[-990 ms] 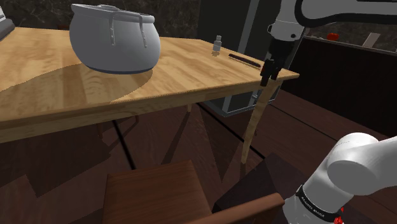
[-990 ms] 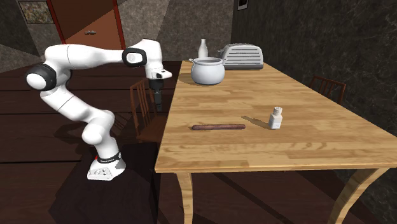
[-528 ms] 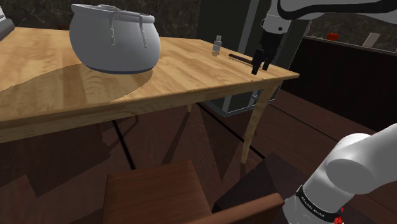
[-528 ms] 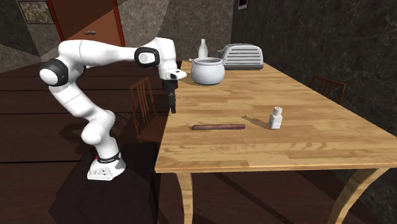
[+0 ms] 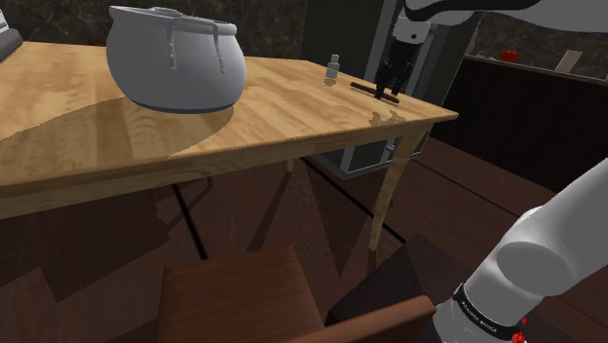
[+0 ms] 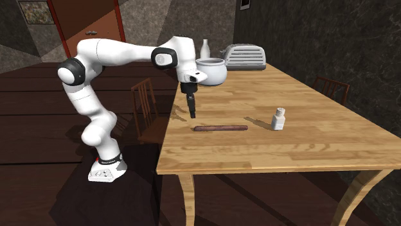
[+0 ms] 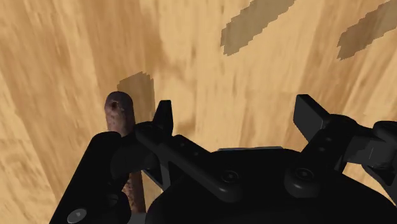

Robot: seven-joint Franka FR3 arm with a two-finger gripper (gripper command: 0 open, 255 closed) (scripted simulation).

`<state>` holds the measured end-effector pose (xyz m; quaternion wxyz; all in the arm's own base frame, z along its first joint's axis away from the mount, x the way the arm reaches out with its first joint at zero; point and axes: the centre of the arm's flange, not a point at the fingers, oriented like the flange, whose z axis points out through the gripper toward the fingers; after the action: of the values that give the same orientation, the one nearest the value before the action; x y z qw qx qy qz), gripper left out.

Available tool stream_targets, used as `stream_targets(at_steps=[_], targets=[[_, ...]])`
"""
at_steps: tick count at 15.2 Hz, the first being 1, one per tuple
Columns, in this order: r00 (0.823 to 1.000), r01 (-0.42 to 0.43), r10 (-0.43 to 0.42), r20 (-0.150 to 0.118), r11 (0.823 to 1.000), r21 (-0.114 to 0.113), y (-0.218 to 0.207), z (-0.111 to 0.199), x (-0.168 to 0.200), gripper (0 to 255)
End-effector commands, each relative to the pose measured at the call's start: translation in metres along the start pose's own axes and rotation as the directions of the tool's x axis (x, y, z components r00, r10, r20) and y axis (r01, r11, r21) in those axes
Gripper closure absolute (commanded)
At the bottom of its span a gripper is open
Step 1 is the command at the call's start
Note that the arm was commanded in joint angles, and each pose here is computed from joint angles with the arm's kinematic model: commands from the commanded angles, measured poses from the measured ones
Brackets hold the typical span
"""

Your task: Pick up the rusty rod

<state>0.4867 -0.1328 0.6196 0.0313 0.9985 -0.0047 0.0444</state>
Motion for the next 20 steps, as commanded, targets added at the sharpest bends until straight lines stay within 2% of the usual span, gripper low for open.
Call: stream_targets(at_steps=[1,11,20], targets=[[1.000,-0.015,0.015,-0.010,1.000,0.008,0.018,0.000,0.019,0],[0.994,-0.087,0.090,-0.056,0.995,0.052,0.112,-0.003,0.109,0],[0.994,-0.088,0.091,-0.056,0.995,0.053,0.111,0.036,0.107,0]])
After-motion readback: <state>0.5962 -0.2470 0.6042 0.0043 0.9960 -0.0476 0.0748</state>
